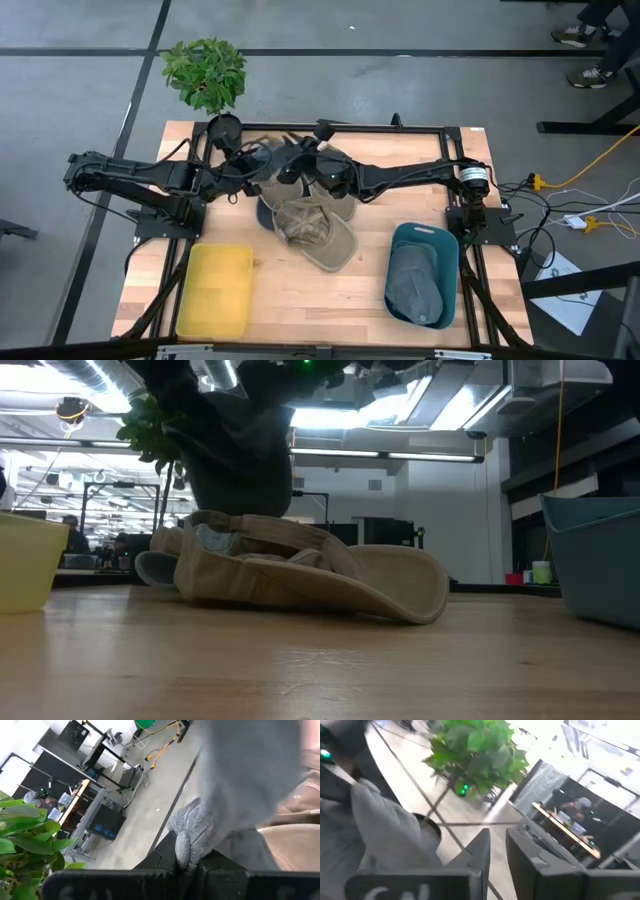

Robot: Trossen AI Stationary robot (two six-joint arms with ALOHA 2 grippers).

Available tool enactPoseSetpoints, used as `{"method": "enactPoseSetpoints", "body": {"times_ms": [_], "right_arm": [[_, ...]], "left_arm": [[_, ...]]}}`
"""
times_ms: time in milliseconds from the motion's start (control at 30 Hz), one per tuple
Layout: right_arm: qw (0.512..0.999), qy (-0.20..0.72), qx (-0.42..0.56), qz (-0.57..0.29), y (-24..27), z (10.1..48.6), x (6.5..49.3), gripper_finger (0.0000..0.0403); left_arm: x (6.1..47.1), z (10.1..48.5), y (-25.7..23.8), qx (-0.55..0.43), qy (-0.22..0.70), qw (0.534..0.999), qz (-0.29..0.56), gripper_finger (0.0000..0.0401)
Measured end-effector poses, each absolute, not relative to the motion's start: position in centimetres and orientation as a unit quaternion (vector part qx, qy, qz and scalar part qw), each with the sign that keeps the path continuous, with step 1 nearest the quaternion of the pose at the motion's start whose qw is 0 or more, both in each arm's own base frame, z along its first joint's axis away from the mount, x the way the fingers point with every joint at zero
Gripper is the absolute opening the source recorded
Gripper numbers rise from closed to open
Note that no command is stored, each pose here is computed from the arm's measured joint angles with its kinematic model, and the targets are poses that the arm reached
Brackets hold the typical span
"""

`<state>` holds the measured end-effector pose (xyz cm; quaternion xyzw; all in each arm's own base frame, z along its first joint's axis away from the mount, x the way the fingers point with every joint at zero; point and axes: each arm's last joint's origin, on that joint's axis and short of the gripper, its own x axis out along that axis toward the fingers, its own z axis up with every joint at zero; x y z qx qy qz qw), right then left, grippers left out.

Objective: Pick & Place hat
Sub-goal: Put the right blue cap into the blue bin

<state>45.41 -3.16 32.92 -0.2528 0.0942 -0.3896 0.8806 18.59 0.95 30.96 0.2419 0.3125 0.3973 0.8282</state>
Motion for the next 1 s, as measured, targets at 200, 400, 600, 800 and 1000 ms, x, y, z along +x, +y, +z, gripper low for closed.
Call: {"method": "enactPoseSetpoints", "body": {"times_ms": [200, 400, 600, 800, 1000], "right_arm": [[0.912, 0.079, -0.269, -0.300, -0.9, 32.7, 45.8, 0.0067], [0.932, 0.054, -0.274, -0.232, 0.5, 32.8, 46.0, 0.0142], [0.941, 0.047, -0.235, -0.237, -0.1, 32.8, 46.0, 0.0223], [0.953, 0.039, -0.204, -0.220, -1.5, 32.7, 46.1, 0.0234], [0.960, 0.045, -0.187, -0.204, -2.0, 32.4, 46.1, 0.0210]], "left_arm": [[18.5, 31.0, 1.0, 0.247, 0.311, 0.818, 0.415, 0.0013], [18.5, 31.0, 1.0, 0.247, 0.311, 0.818, 0.416, 0.0013], [18.8, 31.2, 0.9, 0.236, 0.298, 0.833, 0.401, 0.0013], [19.0, 31.5, 0.9, 0.228, 0.283, 0.843, 0.396, 0.0013], [19.4, 32.0, 0.8, 0.221, 0.259, 0.857, 0.387, 0.0013]]}}
